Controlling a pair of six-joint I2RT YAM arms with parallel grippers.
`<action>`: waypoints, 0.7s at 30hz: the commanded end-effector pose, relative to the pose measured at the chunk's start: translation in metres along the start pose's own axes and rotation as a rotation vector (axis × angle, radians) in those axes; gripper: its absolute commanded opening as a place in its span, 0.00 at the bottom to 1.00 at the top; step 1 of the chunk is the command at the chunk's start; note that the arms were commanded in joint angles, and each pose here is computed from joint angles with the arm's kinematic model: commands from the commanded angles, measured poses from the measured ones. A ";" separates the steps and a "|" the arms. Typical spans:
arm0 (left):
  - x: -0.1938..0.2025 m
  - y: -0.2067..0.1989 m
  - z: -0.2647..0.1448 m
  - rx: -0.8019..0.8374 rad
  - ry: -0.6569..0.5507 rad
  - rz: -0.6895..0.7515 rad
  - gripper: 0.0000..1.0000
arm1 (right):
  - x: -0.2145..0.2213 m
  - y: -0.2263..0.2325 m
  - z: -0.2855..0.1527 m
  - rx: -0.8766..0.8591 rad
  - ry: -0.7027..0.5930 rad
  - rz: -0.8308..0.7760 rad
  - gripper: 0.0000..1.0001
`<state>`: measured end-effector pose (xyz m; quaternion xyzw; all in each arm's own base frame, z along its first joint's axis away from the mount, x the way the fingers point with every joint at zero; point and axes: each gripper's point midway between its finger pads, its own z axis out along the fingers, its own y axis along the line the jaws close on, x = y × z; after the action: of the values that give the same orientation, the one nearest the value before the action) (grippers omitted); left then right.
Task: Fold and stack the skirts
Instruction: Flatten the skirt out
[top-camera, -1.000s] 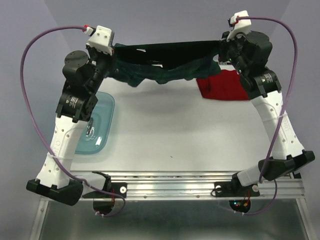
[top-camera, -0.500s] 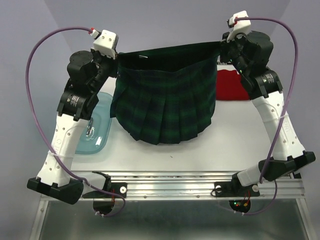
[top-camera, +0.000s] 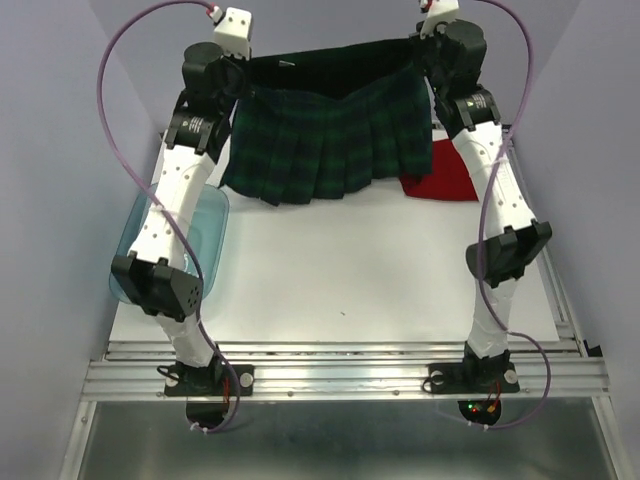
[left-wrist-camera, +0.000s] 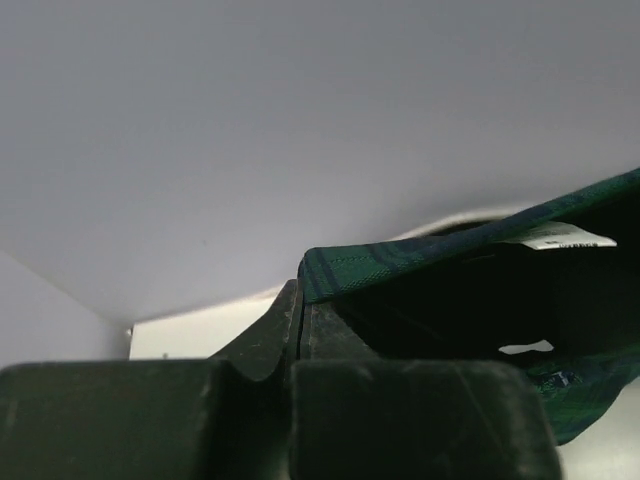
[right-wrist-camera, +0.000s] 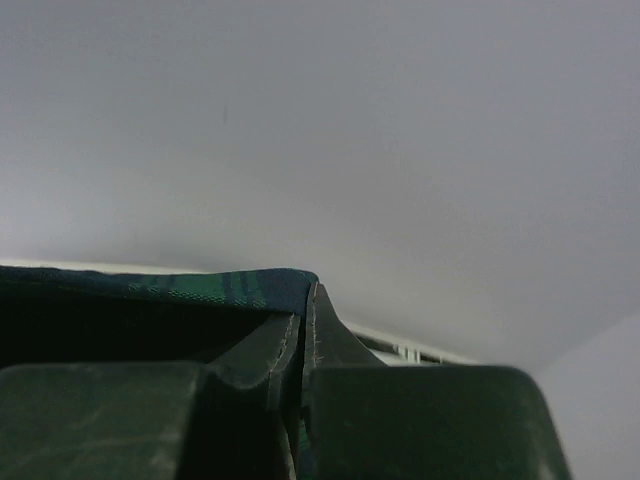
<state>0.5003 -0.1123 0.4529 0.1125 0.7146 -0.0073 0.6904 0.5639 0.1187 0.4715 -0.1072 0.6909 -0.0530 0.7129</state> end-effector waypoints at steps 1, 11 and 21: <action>-0.127 0.059 -0.015 -0.176 -0.373 -0.044 0.00 | -0.089 -0.054 0.003 0.207 -0.338 0.046 0.01; -0.039 0.056 0.041 -0.110 -0.317 0.010 0.00 | 0.002 0.004 0.042 0.038 -0.307 0.086 0.01; 0.227 -0.015 -0.021 0.178 0.242 0.057 0.00 | 0.215 0.083 -0.046 -0.336 0.203 0.004 0.01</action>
<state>0.5071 -0.0873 0.2143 0.1614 0.8046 -0.0226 0.5710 0.5629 0.1554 0.2146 -0.1997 0.7748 0.0334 0.5989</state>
